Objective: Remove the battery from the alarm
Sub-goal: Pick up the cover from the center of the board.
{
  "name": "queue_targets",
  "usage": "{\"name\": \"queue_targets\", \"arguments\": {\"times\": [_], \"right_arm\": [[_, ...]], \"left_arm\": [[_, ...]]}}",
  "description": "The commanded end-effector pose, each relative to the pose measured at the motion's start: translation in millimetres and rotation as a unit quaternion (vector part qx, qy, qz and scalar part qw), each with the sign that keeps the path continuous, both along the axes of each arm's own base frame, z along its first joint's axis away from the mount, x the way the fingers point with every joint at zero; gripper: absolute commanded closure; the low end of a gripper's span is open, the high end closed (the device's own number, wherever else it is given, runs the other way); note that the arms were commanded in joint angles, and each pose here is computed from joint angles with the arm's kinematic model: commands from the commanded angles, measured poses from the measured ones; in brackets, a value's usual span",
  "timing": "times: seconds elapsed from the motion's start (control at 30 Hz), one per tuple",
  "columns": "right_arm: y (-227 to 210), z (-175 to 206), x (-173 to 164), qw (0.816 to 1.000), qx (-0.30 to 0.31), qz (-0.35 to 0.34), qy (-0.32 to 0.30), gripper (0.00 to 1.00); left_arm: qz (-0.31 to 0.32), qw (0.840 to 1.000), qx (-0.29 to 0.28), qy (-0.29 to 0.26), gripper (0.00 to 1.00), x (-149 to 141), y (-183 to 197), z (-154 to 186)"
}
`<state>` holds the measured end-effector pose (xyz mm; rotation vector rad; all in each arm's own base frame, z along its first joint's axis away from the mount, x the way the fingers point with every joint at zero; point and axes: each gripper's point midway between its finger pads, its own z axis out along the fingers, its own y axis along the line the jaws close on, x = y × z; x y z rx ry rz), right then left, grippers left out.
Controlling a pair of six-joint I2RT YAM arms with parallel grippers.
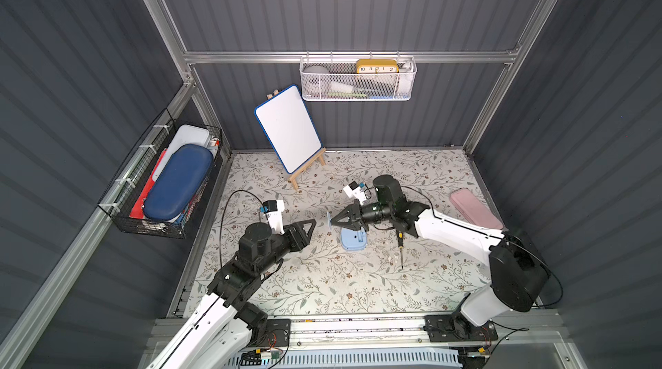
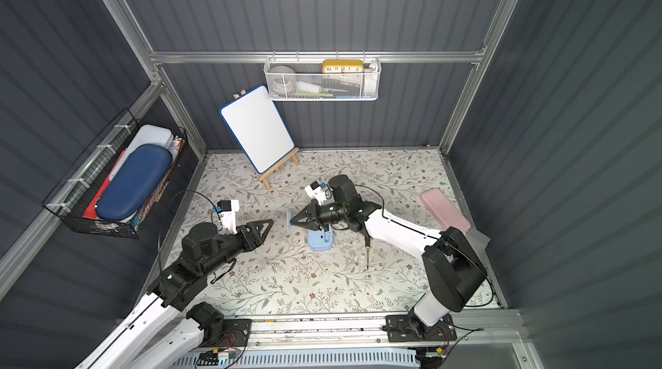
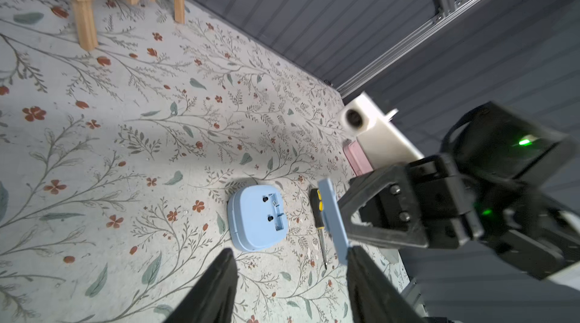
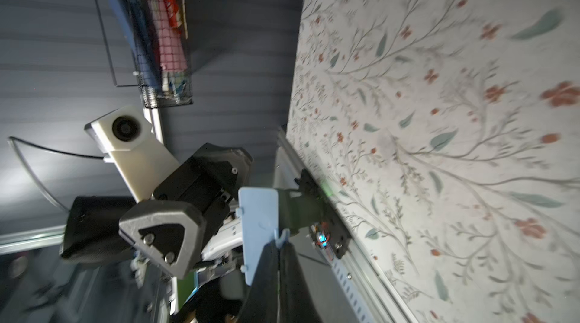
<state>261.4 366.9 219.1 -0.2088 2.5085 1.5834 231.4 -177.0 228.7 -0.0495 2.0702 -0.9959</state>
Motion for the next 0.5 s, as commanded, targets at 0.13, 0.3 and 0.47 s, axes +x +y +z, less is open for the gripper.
{"name": "queue_targets", "arguments": {"times": [0.13, 0.3, 0.47], "right_arm": [[-91.7, -77.5, -19.3, 0.905, -0.409, -0.018, -0.118, 1.00], [-80.3, -73.7, -28.4, 0.901, -0.409, -0.007, -0.141, 1.00], [-70.6, -69.0, -34.2, 0.910, -0.388, -0.003, -0.145, 1.00]], "left_arm": [[-0.040, 0.999, -0.014, -0.007, 0.40, 8.3, -19.4, 13.1], [-0.075, 0.996, -0.030, -0.024, 0.44, 12.1, -34.8, 16.6], [-0.126, 0.992, -0.026, -0.003, 0.43, 12.0, -53.3, 0.0]]}}
